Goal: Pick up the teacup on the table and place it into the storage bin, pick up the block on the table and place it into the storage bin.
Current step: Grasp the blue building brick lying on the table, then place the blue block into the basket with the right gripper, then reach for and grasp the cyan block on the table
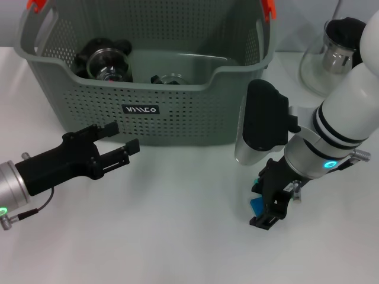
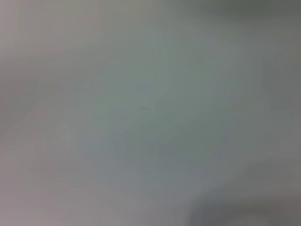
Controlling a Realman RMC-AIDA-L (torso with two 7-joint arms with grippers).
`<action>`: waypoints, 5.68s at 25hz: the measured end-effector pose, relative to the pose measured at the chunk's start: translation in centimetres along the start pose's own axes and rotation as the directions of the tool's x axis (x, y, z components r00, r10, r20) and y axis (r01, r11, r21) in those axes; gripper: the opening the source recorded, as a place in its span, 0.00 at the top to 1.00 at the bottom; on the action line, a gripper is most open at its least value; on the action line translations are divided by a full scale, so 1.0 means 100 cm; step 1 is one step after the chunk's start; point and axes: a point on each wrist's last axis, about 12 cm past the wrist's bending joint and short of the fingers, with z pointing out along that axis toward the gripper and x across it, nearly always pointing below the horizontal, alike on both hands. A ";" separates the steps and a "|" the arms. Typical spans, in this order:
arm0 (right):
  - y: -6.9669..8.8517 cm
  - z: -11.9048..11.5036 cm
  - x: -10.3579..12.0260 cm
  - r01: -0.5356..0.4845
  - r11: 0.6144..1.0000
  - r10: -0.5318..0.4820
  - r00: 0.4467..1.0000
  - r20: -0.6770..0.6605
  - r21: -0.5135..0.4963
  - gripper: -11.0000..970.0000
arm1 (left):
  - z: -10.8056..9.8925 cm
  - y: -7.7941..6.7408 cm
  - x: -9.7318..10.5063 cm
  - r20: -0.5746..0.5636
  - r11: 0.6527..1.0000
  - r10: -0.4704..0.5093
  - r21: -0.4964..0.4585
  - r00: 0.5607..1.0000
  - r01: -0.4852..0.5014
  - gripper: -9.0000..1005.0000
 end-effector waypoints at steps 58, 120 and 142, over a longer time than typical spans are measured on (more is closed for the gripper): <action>-0.002 -0.073 0.044 -0.127 0.981 0.174 0.909 0.378 -0.146 0.55 | 0.001 0.001 0.000 0.002 1.000 -0.006 -0.007 1.000 0.006 0.28; -0.087 -0.088 -0.141 -0.284 0.883 0.107 0.897 0.429 0.373 0.53 | -0.029 -0.022 -0.013 0.009 0.964 0.007 0.264 1.000 -0.009 0.42; -0.012 -0.158 0.000 -0.278 0.952 -0.024 0.352 0.936 0.129 0.26 | -0.027 -0.023 -0.013 0.025 0.965 0.002 0.262 1.000 -0.008 0.42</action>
